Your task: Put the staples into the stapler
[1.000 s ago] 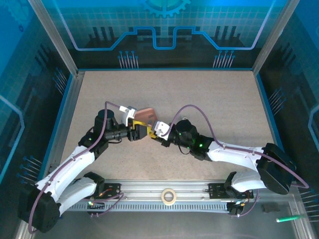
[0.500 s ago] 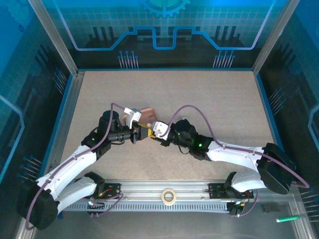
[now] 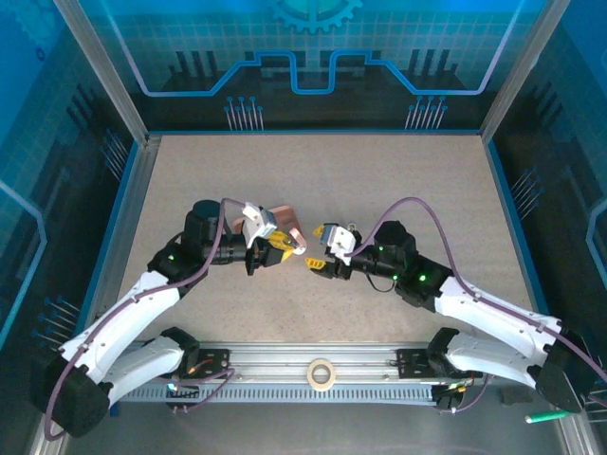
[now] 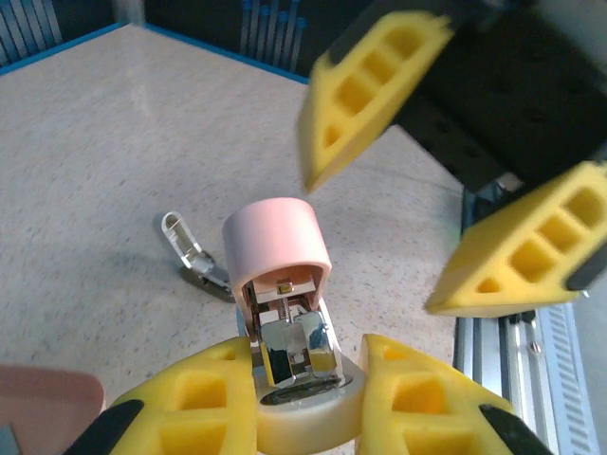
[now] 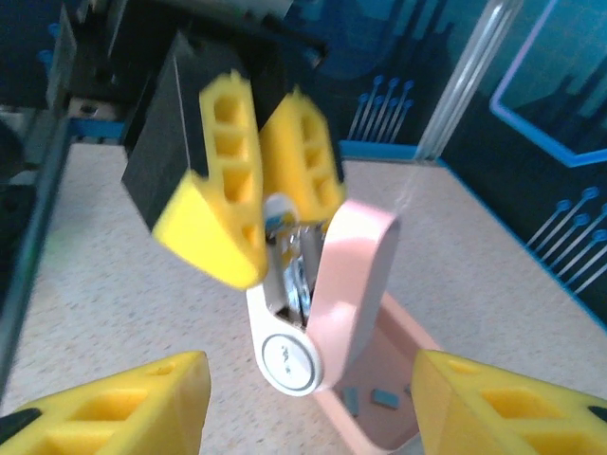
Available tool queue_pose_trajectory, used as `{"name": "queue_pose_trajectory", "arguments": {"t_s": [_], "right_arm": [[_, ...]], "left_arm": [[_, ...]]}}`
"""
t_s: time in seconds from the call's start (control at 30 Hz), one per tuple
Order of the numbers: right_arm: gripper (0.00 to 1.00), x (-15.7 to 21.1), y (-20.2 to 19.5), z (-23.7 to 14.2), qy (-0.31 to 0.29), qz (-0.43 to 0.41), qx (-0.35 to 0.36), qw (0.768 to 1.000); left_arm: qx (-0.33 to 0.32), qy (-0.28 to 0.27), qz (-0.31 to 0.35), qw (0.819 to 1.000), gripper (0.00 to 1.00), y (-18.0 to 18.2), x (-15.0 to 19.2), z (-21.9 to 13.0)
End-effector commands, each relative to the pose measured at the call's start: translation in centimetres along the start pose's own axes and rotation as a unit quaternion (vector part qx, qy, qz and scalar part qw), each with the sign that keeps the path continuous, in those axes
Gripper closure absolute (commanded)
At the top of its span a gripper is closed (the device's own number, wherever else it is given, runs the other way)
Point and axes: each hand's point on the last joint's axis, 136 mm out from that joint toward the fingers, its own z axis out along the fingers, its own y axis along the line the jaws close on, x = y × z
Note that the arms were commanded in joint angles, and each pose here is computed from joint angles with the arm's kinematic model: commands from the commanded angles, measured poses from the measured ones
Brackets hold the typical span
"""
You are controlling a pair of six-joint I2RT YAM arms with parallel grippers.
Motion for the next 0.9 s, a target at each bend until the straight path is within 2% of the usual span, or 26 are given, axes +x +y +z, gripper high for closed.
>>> {"name": "queue_pose_trajectory", "arguments": {"t_s": [0.0,0.1,0.17,0.4,0.63,0.87], "right_arm": [[0.41,0.6,1.9,-0.3,0.021,0.030,-0.065,0.997],[0.39,-0.6,1.8,-0.4,-0.005,0.063,-0.078,0.995],[0.36,-1.3,1.2,-0.3,-0.012,0.102,-0.068,0.992],[0.32,-2.1,0.3,0.9,-0.021,0.246,-0.060,0.967],[0.32,-2.0,-0.9,1.7,-0.017,0.289,-0.039,0.956],[0.37,0.6,-3.7,0.9,-0.007,0.340,0.042,0.939]], "left_arm": [[0.061,0.001,0.075,0.995,1.00,-2.7,-0.5,-0.5],[0.060,0.018,0.100,0.993,1.00,-3.0,0.1,-0.4],[0.036,0.028,0.120,0.992,1.00,-2.6,0.5,-0.3],[-0.002,0.030,0.176,0.984,1.00,-2.1,0.8,-0.3],[0.003,0.038,0.187,0.982,1.00,-2.4,1.3,-0.1],[0.003,0.042,0.191,0.981,1.00,-2.6,1.6,0.0]]}}
